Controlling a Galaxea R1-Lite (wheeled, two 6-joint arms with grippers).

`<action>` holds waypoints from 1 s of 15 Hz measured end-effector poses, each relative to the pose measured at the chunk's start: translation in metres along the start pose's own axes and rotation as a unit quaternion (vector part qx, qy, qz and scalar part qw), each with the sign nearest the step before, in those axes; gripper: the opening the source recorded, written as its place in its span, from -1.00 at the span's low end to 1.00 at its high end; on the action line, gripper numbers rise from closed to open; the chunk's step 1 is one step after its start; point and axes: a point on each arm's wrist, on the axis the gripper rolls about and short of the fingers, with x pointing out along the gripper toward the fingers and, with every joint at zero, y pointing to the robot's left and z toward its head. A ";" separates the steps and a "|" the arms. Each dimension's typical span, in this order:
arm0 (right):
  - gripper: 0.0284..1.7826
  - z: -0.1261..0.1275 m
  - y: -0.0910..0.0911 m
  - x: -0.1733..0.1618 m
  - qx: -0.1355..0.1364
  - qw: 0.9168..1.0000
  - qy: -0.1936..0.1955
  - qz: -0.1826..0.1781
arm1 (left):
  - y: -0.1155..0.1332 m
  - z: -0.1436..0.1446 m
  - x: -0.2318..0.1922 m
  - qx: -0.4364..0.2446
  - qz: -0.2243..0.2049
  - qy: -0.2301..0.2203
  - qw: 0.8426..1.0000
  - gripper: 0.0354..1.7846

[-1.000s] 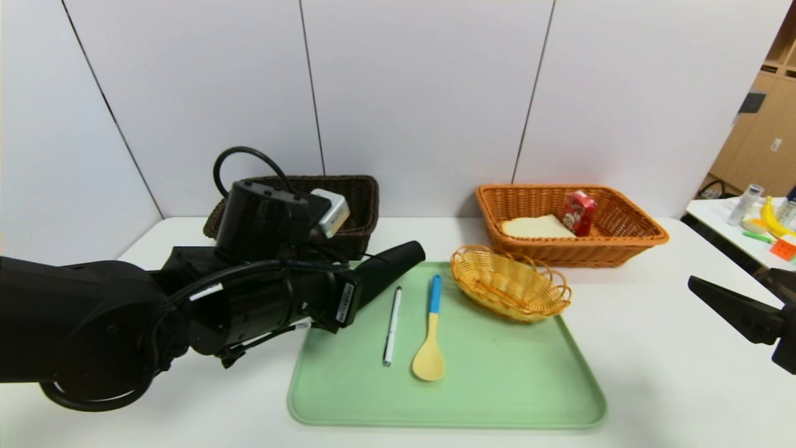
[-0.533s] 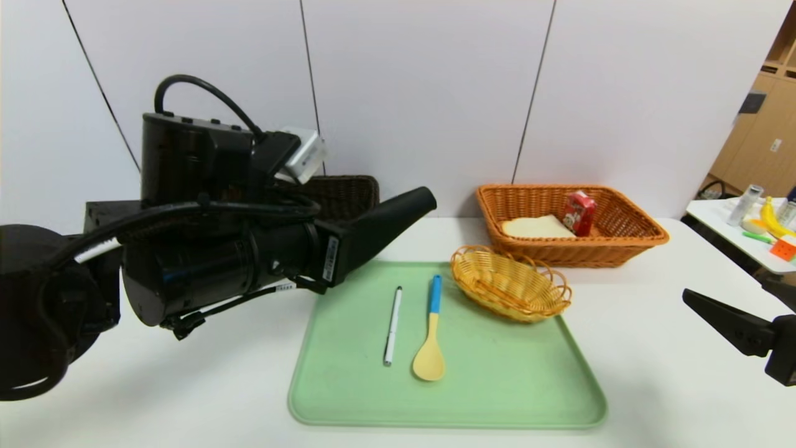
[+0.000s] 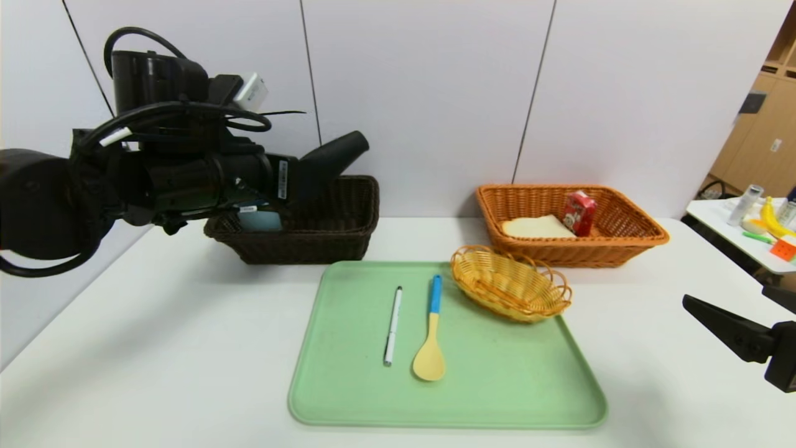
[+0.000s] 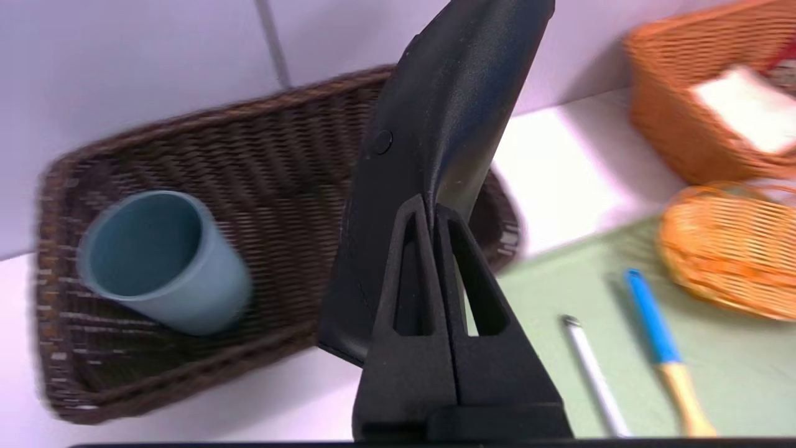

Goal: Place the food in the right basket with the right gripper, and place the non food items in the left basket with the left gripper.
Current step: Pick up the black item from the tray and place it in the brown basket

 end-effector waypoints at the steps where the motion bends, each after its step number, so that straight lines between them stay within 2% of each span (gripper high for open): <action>1: 0.92 0.000 0.000 0.000 0.000 1.000 0.000 0.000 | 0.009 -0.002 0.008 0.001 0.012 0.005 1.000 -0.99; 6: 0.92 0.000 0.000 0.000 0.000 1.000 0.000 0.000 | 0.022 -0.018 0.035 -0.002 0.028 0.031 0.999 -0.99; 15: 0.92 0.001 0.000 0.000 0.000 1.000 -0.002 0.001 | 0.023 -0.028 0.053 -0.003 0.029 0.029 0.999 -0.99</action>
